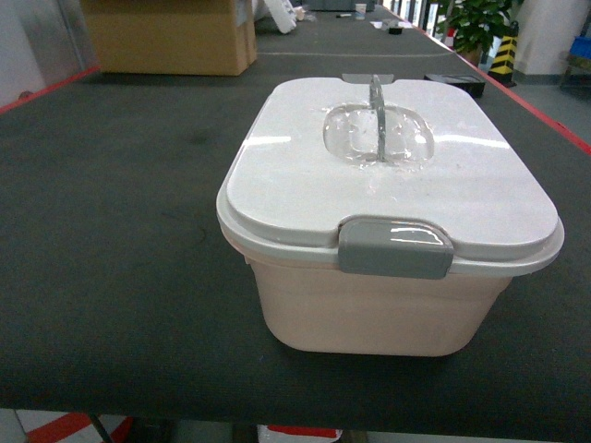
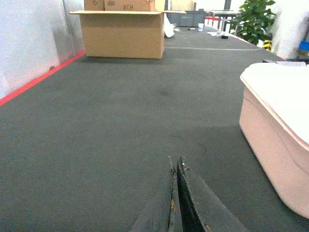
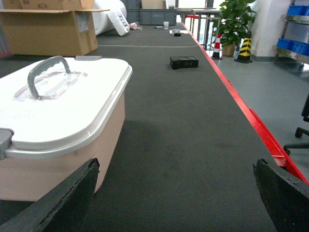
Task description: Pick capacitor and pack into box
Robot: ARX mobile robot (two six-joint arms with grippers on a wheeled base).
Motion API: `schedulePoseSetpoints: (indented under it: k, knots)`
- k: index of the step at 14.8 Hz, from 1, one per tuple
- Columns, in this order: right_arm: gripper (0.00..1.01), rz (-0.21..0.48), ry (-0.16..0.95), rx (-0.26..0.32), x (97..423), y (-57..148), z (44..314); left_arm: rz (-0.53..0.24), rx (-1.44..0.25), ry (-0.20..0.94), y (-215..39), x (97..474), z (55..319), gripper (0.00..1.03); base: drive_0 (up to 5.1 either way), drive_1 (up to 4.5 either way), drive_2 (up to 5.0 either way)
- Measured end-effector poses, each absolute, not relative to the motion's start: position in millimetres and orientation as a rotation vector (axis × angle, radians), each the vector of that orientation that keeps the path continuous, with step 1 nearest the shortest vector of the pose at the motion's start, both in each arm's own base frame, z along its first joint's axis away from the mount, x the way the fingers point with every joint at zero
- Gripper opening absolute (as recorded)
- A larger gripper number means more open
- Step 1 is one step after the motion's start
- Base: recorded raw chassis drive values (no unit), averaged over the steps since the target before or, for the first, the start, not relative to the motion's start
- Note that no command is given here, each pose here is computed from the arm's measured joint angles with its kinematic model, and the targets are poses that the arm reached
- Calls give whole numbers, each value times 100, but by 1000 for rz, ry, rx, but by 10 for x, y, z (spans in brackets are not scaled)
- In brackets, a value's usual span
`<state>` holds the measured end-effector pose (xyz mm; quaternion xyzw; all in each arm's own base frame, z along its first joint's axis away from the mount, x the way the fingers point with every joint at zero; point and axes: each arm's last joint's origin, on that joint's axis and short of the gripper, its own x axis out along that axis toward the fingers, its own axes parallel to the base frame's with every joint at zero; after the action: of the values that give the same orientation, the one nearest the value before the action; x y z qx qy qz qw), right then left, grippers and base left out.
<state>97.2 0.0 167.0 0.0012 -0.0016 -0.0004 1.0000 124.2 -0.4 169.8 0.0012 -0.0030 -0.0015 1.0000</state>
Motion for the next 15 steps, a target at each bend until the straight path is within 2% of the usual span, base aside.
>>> schedulePoseSetpoints:
  k: [9,11,12,15]
  knots:
    - [98,-1,-3,2,972,0,1670,-3,2,-14,-3,1082,1704,2,0,0,0]
    - [98,-1,-3,2,972,0,1670,-5,2,43,-3,1011,1639,2,0,0,0]
    - [98,-1,-3,3,972,0,1670,-5,2,-20,-3,975,1693,2,0,0,0]
    - [98,-1,-2,2,972,0,1670,-3,1,-3,-3,976,1673,5,0,0,0]
